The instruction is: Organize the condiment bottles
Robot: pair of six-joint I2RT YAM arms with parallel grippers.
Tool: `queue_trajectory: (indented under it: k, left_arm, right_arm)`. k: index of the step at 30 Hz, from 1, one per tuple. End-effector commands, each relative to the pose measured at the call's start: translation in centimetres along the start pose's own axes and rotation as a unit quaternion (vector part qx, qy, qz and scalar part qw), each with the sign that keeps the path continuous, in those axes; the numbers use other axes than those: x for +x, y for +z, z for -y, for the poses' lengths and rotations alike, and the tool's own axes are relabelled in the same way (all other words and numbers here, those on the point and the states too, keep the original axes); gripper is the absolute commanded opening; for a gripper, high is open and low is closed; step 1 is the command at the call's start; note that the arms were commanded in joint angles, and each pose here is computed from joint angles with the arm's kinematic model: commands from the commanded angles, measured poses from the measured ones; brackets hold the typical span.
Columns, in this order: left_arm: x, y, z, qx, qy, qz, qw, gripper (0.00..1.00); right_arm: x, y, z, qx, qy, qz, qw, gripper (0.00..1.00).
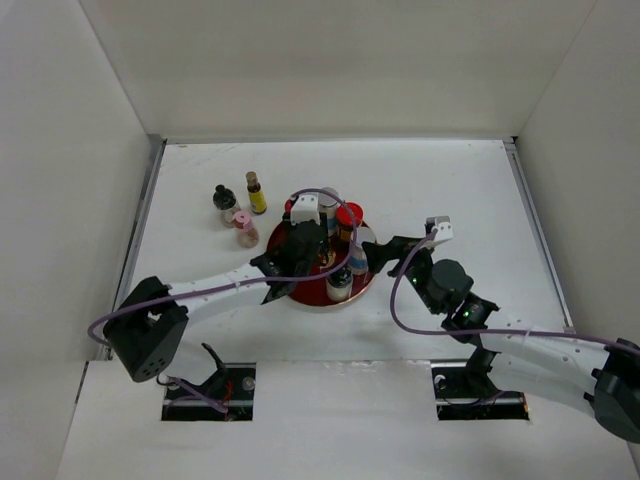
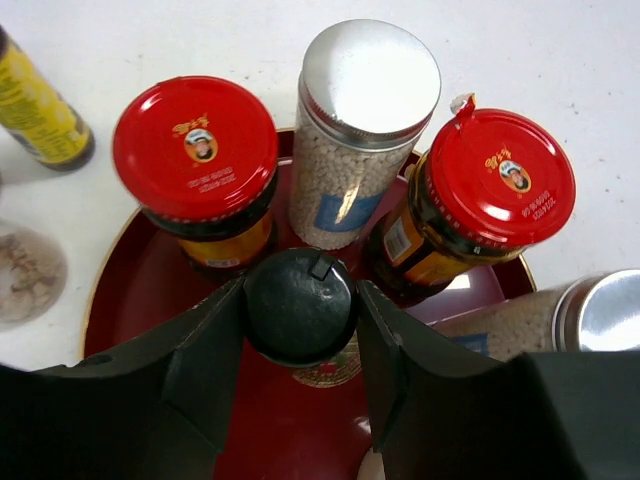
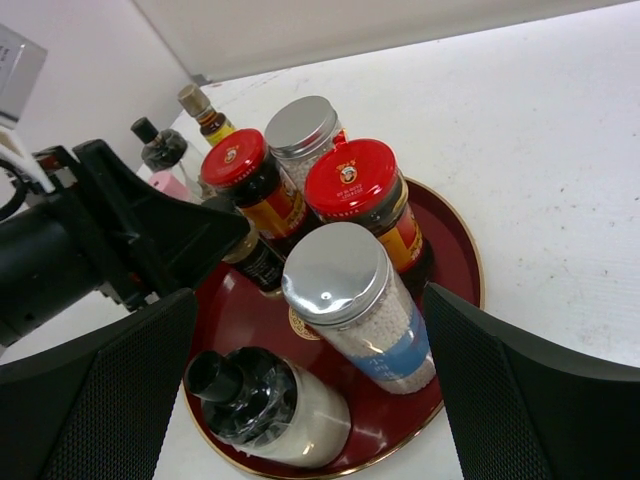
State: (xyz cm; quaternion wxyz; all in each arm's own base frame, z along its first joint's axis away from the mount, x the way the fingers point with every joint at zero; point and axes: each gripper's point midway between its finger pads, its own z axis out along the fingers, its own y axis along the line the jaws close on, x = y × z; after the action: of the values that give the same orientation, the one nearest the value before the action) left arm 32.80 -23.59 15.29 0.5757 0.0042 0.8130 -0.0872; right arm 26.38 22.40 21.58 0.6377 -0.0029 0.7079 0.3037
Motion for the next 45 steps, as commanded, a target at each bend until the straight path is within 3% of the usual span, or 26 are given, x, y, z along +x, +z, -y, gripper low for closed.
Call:
queue_trajectory:
  k: [1,13,18,21,25,31,36,38,41,42,45]
  left_arm:
    - [-3.7,1.1,2.9,0.042,-0.052,0.045,0.997,0.42]
    - [0.2,3.3,3.7,0.042,-0.032,0.008,0.999,0.45]
    - [1.0,3.3,3.6,0.041,-0.032,0.007,0.999,0.6]
    - [0.3,2.7,3.3,0.043,-0.038,0.024,0.998,0.7]
    - [-1.1,2.0,3.0,0.043,-0.039,0.037,0.998,0.76]
    - [-5.4,-0.4,0.8,0.028,-0.051,0.093,0.994,0.76]
    - [-7.9,-1.9,-5.4,-0.041,-0.065,0.139,0.987,0.75]
    - [-7.7,-1.6,-8.1,-0.073,-0.065,0.131,0.986,0.75]
    - [-6.1,-0.9,-11.6,-0.122,-0.066,0.095,0.986,0.75]
    - [-5.5,-0.5,-12.6,-0.139,-0.067,0.082,0.985,0.75]
    - [-4.4,0.7,-15.1,-0.175,-0.067,0.058,0.981,0.74]
  right_arm:
    - [-1.3,0.4,-0.3,-0.002,0.018,0.025,1.0,0.97]
    - [-1.3,0.6,0.2,0.003,0.022,0.028,0.999,0.97]
    - [-1.4,0.5,0.3,0.006,0.023,0.03,0.999,0.97]
    - [-1.4,0.4,0.2,0.004,0.022,0.029,0.999,0.97]
    - [-1.5,0.4,0.1,0.002,0.024,0.03,0.999,0.97]
    - [-1.5,0.4,0.1,0.001,0.025,0.03,0.999,0.98]
    - [-1.5,0.3,0.2,0.004,0.025,0.032,0.999,0.97]
    - [-1.4,0.3,0.1,0.0,0.029,0.03,0.999,0.87]
    - [-1.0,0.5,-0.3,-0.003,0.021,0.021,1.0,0.42]
    - [-1.0,0.5,-0.3,-0.004,0.018,0.02,1.0,0.33]
    - [-1.1,0.5,-0.2,0.0,0.02,0.021,1.0,0.3]
